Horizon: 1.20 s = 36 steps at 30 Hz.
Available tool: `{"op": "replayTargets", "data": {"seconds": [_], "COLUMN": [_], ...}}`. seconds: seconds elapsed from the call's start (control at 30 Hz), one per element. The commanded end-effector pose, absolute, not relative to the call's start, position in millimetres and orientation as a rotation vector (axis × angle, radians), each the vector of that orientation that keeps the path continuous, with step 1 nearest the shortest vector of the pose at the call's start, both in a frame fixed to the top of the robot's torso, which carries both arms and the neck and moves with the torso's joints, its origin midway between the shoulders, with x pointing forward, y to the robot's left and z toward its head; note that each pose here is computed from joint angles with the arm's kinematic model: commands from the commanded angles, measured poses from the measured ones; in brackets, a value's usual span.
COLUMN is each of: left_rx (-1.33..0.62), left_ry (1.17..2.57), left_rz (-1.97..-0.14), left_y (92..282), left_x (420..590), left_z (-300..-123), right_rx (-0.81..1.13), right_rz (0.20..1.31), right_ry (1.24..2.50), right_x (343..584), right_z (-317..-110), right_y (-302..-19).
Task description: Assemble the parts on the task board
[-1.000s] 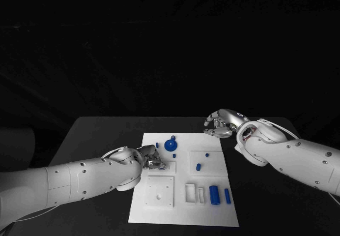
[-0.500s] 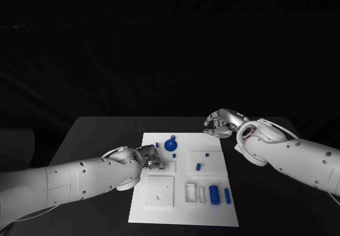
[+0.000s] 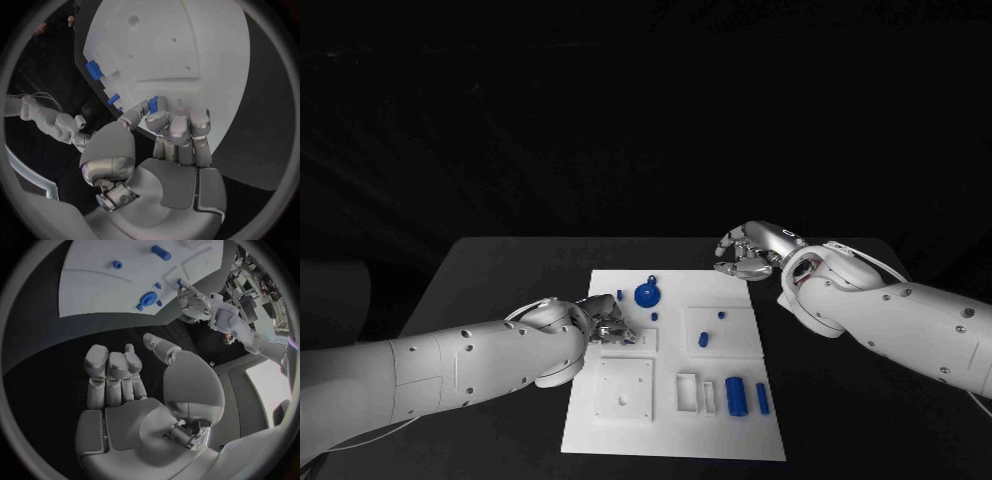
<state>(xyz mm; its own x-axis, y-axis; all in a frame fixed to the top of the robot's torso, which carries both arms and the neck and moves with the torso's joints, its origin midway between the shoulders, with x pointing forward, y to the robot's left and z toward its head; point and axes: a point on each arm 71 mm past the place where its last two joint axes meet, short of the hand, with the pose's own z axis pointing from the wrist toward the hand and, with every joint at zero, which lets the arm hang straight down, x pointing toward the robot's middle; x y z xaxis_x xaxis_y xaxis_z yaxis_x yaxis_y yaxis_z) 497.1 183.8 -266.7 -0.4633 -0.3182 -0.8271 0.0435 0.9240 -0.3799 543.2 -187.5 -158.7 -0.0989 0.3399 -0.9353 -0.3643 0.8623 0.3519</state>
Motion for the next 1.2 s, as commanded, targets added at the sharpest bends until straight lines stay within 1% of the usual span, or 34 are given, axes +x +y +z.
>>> {"op": "replayTargets", "data": {"seconds": [0.03, 0.6, 0.87, 1.2], "left_rx": [-0.195, -0.193, -0.201, -0.195], "left_ry": [2.027, 2.018, 1.991, 1.996], "left_rz": [-0.429, -0.402, -0.407, -0.413], "left_y": [183.3, 187.0, 186.9, 184.6], "left_x": [496.3, 497.8, 498.6, 498.0], "left_z": [-267.8, -267.7, -266.0, -266.1], "right_rx": [-0.032, -0.032, -0.031, -0.032], "right_rz": [0.595, 0.594, 0.594, 0.595], "right_ry": [1.572, 1.572, 1.572, 1.573], "right_x": [542.8, 542.9, 542.9, 542.8], "right_z": [-159.3, -159.4, -159.4, -159.4], "right_y": [-186.7, -187.2, -187.4, -187.0]}}
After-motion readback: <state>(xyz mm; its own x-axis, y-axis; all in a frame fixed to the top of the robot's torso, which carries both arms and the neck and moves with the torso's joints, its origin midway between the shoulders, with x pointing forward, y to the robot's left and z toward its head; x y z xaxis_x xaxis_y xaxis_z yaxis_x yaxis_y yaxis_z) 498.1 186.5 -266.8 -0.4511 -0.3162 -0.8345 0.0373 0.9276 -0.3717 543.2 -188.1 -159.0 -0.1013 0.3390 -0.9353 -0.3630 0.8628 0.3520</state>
